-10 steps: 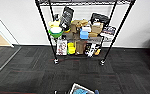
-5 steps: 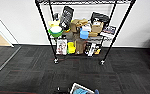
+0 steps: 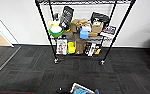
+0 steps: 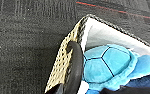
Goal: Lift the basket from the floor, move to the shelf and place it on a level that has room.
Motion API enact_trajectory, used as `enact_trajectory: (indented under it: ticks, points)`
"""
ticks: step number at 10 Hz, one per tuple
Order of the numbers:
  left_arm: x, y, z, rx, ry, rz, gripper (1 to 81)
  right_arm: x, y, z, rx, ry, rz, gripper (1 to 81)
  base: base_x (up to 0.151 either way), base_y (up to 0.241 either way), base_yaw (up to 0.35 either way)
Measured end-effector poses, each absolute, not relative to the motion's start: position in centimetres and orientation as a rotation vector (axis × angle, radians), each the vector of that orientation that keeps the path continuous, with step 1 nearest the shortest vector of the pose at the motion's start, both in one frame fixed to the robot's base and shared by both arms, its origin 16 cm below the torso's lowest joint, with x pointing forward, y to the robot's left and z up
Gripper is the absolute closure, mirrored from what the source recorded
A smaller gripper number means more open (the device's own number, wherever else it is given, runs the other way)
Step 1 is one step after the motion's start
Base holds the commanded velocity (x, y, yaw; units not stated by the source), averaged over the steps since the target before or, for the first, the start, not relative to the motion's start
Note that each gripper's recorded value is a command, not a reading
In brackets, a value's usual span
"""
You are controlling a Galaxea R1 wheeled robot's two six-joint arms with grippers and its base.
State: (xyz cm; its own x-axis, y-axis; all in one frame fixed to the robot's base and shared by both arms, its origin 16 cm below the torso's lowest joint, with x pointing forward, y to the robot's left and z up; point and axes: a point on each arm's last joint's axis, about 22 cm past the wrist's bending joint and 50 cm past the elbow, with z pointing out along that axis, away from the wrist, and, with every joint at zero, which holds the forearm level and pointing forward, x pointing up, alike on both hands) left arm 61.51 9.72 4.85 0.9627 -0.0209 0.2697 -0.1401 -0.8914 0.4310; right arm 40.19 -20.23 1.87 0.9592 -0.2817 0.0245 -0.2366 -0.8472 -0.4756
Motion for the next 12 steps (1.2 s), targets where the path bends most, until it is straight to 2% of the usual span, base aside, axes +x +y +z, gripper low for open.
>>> enact_trajectory:
  ticks: [3,9,10,12]
  points:
    - [61.4,9.3,4.9,2.649,-0.121,0.356,1.0,42.5,-19.9,2.3,-2.600,0.431,-0.182,1.0,0.000,0.000,0.000]
    - [61.1,9.0,4.8,2.647,-0.126,0.349,1.0,48.7,-22.0,2.9,-2.616,0.435,-0.296,1.0,0.000,0.000,0.000]
    - [61.1,8.9,4.8,2.646,-0.115,0.344,81.1,48.6,-21.9,2.9,-2.619,0.419,-0.296,81.1,0.000,0.000,0.000]
    - [60.3,10.2,4.2,2.675,-0.182,0.333,81.1,48.2,-22.5,2.8,-2.616,0.472,-0.283,81.1,0.000,0.000,0.000]
